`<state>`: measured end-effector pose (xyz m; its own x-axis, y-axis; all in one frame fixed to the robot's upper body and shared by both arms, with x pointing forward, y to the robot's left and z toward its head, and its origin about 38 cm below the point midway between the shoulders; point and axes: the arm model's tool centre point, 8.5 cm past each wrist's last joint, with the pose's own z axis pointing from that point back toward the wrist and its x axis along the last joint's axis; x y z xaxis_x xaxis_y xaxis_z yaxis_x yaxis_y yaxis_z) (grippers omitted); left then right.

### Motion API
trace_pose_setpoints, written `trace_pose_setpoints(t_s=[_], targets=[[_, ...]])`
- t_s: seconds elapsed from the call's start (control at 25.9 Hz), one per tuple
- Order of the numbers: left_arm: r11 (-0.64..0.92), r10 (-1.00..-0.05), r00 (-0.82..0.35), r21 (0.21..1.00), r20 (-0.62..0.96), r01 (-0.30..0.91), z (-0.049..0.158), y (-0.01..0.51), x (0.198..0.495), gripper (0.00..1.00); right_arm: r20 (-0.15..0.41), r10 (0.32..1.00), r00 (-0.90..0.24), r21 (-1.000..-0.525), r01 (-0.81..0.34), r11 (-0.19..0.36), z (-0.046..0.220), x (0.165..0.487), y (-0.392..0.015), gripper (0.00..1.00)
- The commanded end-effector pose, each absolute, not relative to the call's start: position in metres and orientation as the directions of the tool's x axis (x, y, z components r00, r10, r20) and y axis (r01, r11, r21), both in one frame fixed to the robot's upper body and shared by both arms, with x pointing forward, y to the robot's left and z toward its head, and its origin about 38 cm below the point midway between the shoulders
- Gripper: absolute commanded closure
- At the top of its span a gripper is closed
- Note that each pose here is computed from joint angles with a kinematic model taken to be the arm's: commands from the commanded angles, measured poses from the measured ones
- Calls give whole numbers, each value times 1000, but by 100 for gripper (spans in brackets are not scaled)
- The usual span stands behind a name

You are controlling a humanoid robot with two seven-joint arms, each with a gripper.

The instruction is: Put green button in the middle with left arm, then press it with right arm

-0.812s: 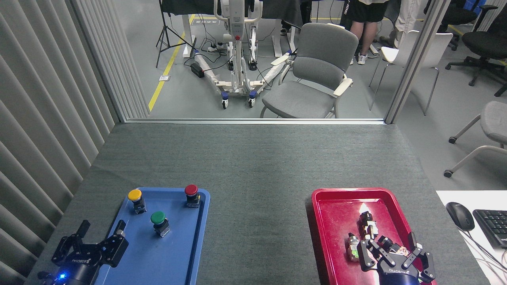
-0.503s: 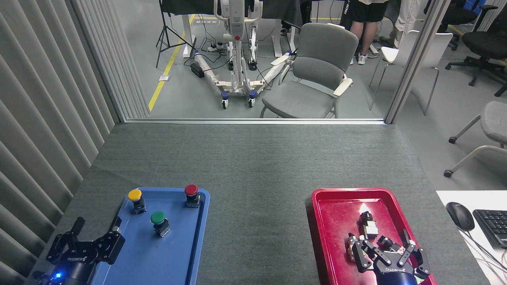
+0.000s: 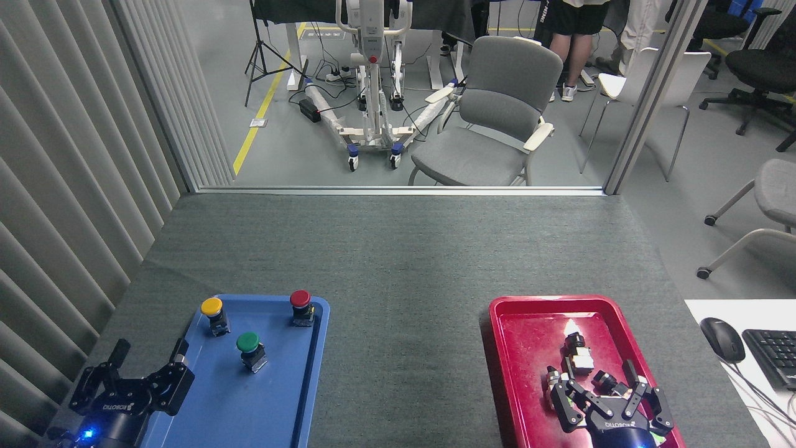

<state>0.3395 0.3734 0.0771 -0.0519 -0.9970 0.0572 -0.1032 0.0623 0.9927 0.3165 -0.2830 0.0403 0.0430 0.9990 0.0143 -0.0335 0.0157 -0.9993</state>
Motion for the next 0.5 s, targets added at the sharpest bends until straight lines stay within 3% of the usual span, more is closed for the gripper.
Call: trace_pose_setpoints(t_s=[0.0,0.12,0.46], targets=[[60,-997,-51,993,56,-98,75,374,339,0,12,999,46,-999,-35,13,41,317,-284,0],[60,-997,-50,993,55,-101,76,374,340,1,36,998,47,-999,-38,38,40,317,-285,0],[39,-998,-61,993,32,-109,76,374,336,1,39,999,-1,-999,-22,39,45,318,-280,0]])
